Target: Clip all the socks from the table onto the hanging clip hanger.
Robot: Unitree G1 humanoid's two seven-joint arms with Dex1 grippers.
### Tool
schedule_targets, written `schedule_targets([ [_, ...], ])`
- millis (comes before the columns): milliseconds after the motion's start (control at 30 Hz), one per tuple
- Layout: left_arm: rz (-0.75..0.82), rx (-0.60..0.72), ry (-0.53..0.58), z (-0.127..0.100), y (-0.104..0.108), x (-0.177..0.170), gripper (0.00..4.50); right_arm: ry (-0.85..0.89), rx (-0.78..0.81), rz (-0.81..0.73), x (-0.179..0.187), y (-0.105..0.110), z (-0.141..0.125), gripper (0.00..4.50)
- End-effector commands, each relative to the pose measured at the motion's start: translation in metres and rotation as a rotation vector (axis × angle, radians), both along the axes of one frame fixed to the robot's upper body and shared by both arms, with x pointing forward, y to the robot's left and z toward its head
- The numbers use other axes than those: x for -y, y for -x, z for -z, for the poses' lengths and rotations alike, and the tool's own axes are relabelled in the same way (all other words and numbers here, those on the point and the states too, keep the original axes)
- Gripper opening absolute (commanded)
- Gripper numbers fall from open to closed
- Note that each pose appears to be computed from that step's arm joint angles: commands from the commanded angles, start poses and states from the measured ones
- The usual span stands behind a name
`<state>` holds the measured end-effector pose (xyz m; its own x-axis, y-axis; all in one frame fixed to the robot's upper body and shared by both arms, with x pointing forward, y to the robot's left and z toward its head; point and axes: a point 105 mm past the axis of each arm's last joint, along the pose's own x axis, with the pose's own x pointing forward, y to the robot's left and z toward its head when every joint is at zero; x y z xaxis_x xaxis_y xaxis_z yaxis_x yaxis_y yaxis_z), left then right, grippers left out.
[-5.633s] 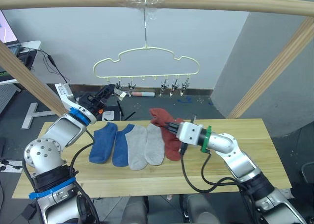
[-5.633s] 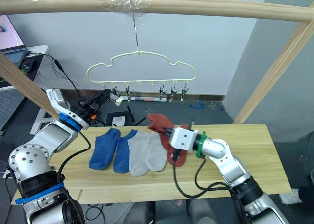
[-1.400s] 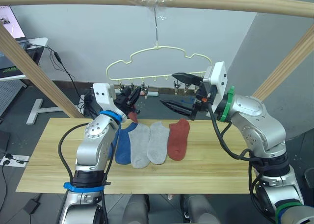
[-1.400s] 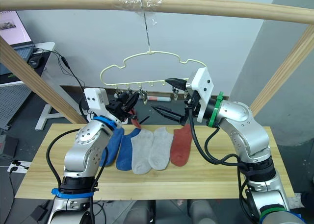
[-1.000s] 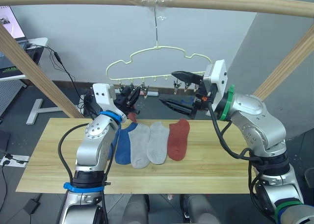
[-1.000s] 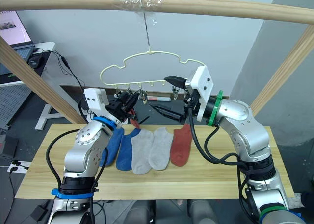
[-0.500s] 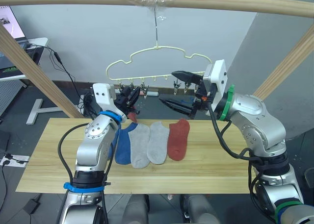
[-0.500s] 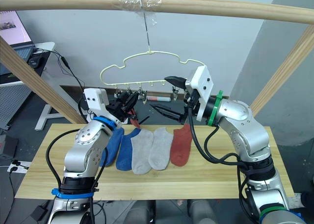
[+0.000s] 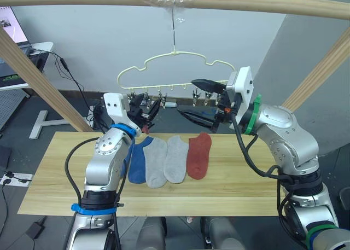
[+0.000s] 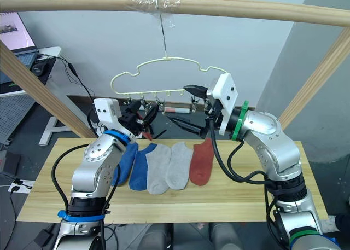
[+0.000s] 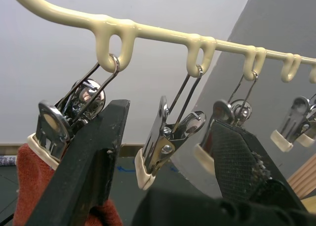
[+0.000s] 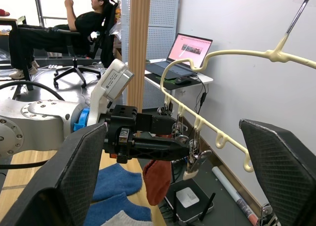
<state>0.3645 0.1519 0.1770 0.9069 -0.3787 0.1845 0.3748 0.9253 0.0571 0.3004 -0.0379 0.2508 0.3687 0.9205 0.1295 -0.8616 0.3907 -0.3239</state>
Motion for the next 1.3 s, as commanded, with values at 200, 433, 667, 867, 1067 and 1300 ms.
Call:
schedule_targets([
  [200, -0.005, 0.121, -0.027, -0.0266, 0.0060, 0.0028, 3.04, -0.007, 0.050, -0.016, -0.0008, 0.0076, -0.0100, 4.50],
  [433, -0.008, 0.136, -0.035, -0.0287, 0.0053, 0.0039, 3.04, -0.005, 0.049, -0.016, -0.0007, 0.0068, -0.0091, 4.50],
  [667, -0.004, 0.132, -0.033, -0.0279, 0.0054, 0.0043, 3.04, -0.005, 0.047, -0.017, -0.0009, 0.0067, -0.0091, 4.50],
  [867, -0.010, 0.131, -0.062, -0.0253, 0.0052, 0.0030, 3.04, -0.004, 0.047, -0.018, -0.0011, 0.0070, -0.0086, 4.50],
  [1067, -0.020, 0.127, -0.083, -0.0224, 0.0045, 0.0013, 3.04, -0.003, 0.045, -0.020, -0.0012, 0.0073, -0.0082, 4.50],
  [1300, -0.018, 0.130, -0.078, -0.0234, 0.0046, 0.0017, 3.04, -0.005, 0.045, -0.020, -0.0014, 0.0077, -0.0081, 4.50],
])
